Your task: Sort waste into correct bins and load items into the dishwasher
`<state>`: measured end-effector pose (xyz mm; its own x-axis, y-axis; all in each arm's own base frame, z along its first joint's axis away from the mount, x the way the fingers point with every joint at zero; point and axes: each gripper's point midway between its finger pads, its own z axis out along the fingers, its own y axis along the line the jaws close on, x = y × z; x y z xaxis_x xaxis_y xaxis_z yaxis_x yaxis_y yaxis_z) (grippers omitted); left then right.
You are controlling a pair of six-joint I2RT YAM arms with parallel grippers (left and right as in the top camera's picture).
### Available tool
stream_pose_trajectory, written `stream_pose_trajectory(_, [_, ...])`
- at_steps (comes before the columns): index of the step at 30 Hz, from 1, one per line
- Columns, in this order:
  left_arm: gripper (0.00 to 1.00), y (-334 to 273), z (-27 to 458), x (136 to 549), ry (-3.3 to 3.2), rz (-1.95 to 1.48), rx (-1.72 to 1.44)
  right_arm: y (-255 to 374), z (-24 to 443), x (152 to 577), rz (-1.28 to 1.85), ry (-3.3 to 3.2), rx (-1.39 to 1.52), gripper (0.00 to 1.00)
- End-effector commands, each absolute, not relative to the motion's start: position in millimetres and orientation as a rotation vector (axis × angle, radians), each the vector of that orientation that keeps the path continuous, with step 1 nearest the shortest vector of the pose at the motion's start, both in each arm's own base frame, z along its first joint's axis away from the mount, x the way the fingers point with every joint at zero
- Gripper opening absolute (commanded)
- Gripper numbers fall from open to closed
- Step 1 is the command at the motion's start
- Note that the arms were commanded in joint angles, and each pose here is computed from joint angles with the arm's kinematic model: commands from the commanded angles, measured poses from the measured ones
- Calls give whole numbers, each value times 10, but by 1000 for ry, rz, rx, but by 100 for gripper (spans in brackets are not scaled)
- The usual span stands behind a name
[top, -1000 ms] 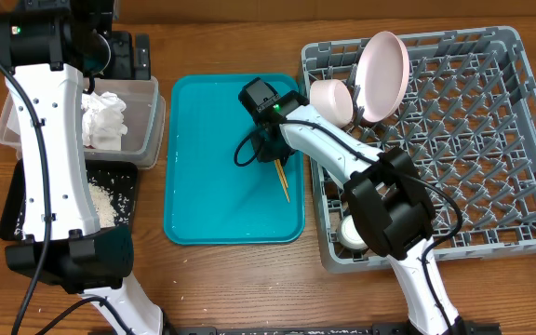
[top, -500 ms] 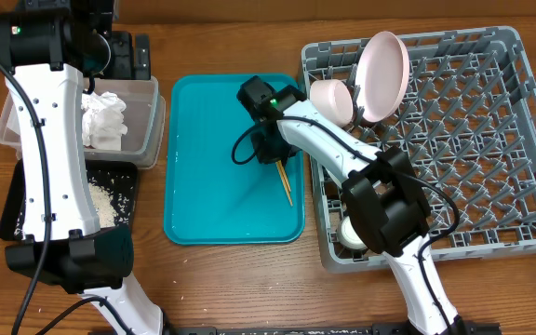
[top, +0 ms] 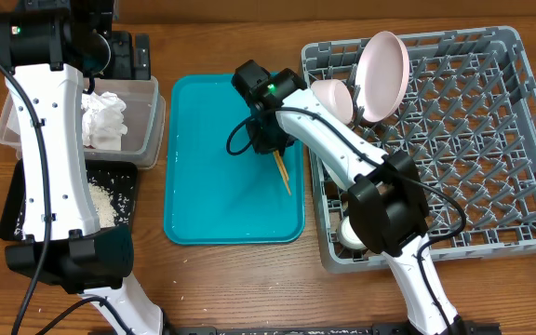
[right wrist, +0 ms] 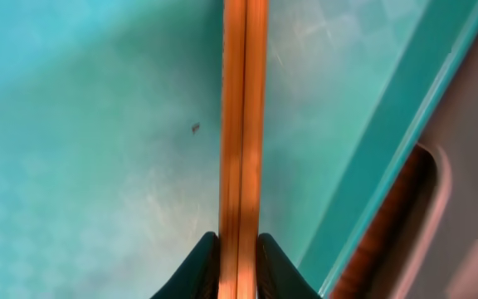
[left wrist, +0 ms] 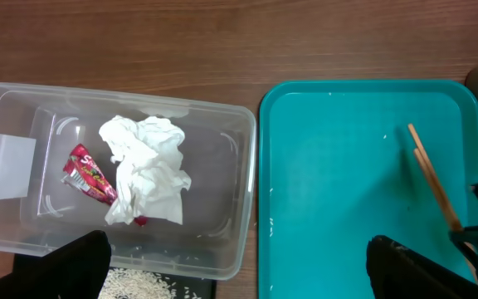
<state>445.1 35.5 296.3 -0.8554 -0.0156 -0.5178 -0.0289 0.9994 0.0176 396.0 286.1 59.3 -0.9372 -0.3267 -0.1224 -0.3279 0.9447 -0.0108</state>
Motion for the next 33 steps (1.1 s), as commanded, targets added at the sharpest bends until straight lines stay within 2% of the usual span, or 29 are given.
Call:
stream_pose_trajectory(1, [100,340,2988,4488,2585,36,-41,2933,923,4070,45,2915,-500,16])
stream_pose_trajectory(8, [100,340,2988,4488,2585,36,-41,2942,1659,4083,106,2831,-482,16])
stream_pose_trajectory(13, [100,340,2988,4488,2585,36,-41,2907,1989,4037,132,2793,-474,16])
stream_pose_trajectory(24, [100,340,2988,4488,2585,36,-41,2853,2078,3957,127,2807,-471,16])
stream_pose_trajectory(29, [100,340,2988,4488,2585,36,-41,3029,2022,3931,230,2814,-493,17])
stream_pose_trajectory(31, [100,340,2988,4488,2585,36,-41,3128,1941,3944,262,2819,-483,29])
stream_pose_trajectory(33, [100,340,2988,4488,2585,36,-41,3251,1831,3957,293,2820,-487,37])
